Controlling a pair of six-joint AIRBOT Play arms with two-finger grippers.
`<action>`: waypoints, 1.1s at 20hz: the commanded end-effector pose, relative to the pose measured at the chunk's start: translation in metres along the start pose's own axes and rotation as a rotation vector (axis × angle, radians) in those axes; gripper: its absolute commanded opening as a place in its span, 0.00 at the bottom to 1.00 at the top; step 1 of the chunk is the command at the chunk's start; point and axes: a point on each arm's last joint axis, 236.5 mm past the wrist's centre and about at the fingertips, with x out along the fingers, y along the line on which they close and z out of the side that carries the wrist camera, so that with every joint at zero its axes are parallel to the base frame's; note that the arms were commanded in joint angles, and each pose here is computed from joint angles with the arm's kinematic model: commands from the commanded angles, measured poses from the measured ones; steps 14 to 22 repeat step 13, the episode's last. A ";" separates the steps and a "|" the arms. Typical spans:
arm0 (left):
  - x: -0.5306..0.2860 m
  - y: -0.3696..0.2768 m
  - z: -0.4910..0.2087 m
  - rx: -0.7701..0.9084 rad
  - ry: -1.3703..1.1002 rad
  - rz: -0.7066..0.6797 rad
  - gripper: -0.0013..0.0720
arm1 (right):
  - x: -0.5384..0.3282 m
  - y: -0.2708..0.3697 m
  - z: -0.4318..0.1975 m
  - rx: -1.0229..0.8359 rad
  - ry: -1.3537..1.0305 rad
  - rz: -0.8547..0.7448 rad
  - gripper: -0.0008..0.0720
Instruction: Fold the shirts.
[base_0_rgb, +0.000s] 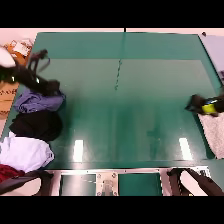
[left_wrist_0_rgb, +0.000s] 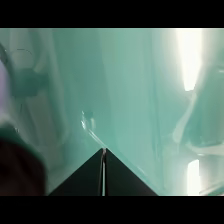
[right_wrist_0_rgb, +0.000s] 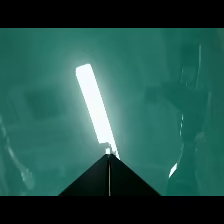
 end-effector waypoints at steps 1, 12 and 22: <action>0.019 -0.008 -0.064 -0.025 -0.025 0.011 0.04 | 0.037 0.044 -0.058 -0.150 0.076 0.049 0.03; 0.016 -0.006 -0.076 -0.021 -0.020 0.030 0.05 | 0.045 0.064 -0.071 -0.216 0.090 0.080 0.03; 0.016 -0.006 -0.076 -0.021 -0.019 0.030 0.05 | 0.045 0.064 -0.071 -0.216 0.090 0.080 0.03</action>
